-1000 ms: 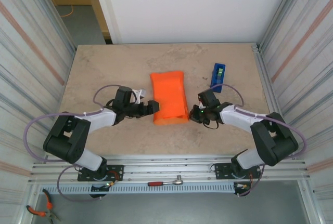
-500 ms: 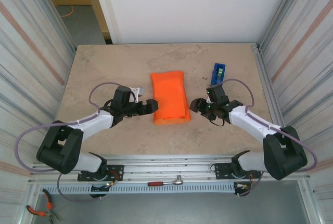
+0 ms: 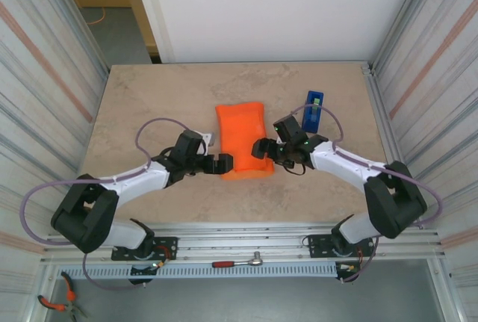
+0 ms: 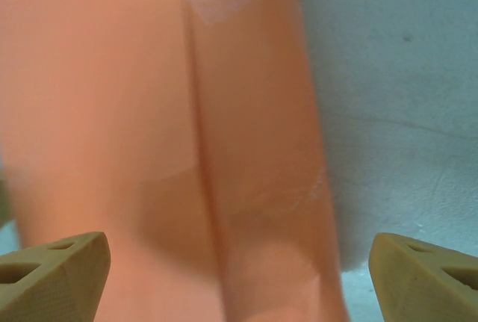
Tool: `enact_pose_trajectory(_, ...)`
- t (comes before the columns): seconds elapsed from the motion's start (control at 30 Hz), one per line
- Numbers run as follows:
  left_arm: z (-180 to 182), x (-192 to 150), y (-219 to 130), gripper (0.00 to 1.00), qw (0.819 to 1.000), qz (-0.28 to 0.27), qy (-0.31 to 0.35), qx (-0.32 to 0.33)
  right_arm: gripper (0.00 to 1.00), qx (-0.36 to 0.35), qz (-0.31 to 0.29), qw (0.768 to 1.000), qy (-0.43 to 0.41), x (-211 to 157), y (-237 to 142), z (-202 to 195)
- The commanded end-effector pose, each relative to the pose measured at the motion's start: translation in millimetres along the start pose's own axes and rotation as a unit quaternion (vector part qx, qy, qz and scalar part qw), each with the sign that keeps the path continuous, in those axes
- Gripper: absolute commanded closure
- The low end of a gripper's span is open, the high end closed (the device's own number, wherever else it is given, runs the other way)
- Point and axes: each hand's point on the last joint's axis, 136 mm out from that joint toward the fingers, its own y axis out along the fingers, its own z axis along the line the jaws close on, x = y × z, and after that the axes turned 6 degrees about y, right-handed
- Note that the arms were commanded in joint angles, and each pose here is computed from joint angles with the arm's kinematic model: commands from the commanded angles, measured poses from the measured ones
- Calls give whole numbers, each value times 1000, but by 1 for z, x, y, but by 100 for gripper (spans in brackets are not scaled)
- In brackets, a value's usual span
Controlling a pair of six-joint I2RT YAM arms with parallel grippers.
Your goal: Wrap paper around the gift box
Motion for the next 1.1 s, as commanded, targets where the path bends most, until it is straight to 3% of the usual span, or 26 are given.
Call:
enact_pose_trajectory(0.0, 17, 4, 5, 1, 998, -9, 14, 56, 14, -34, 3, 999, -8, -4, 16, -16)
enact_pose_trajectory(0.53, 29, -9, 35, 1, 991, -4, 26, 130, 19, -54, -2, 999, -6, -8, 25, -25)
enact_pose_trajectory(0.83, 44, -11, 38, 1, 981, -7, 26, 192, 42, -110, -32, 993, 1, -2, 44, -41)
enact_pose_trajectory(1.07, 46, -13, 38, 1, 973, -9, 35, 226, 47, -107, -30, 994, -11, -8, 39, -31)
